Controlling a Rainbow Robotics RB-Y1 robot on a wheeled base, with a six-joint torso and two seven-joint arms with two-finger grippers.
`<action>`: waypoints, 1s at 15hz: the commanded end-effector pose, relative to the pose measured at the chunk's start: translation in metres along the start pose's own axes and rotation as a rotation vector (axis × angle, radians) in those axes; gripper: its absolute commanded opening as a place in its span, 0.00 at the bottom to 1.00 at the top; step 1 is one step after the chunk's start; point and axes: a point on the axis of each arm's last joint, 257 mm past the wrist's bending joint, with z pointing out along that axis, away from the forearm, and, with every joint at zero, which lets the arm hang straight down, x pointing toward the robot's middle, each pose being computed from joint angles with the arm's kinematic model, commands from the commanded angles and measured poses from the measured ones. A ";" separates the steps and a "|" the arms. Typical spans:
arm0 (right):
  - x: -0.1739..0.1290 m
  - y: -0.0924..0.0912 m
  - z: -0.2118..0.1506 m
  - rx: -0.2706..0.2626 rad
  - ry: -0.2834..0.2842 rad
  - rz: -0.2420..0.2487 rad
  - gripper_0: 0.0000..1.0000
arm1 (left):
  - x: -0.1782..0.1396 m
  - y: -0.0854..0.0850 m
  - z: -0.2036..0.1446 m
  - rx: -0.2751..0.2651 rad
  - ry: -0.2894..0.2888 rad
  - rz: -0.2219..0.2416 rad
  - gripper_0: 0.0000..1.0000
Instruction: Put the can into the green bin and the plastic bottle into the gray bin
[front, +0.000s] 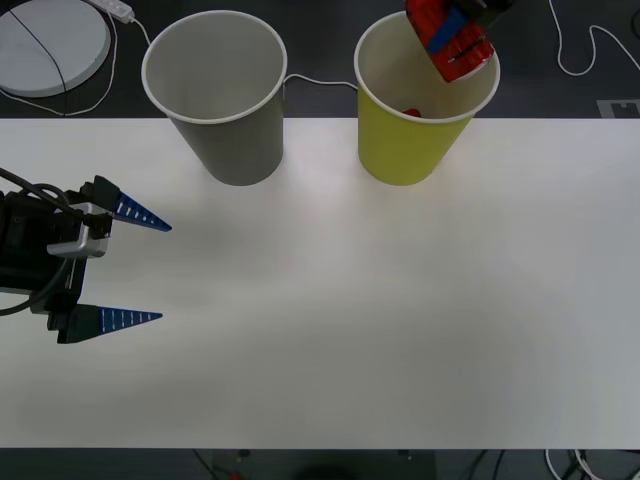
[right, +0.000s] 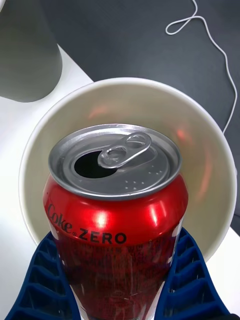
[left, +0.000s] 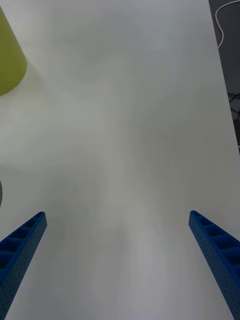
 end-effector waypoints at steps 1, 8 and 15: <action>-0.005 0.000 0.002 0.013 -0.006 -0.020 0.05 | 0.000 0.000 0.000 0.000 0.000 0.000 1.00; -0.002 -0.005 -0.007 0.016 -0.011 -0.060 1.00 | 0.000 0.000 0.000 0.000 0.000 0.000 1.00; 0.014 -0.009 -0.054 -0.047 -0.137 -0.076 1.00 | 0.000 0.000 0.000 0.000 0.000 0.000 1.00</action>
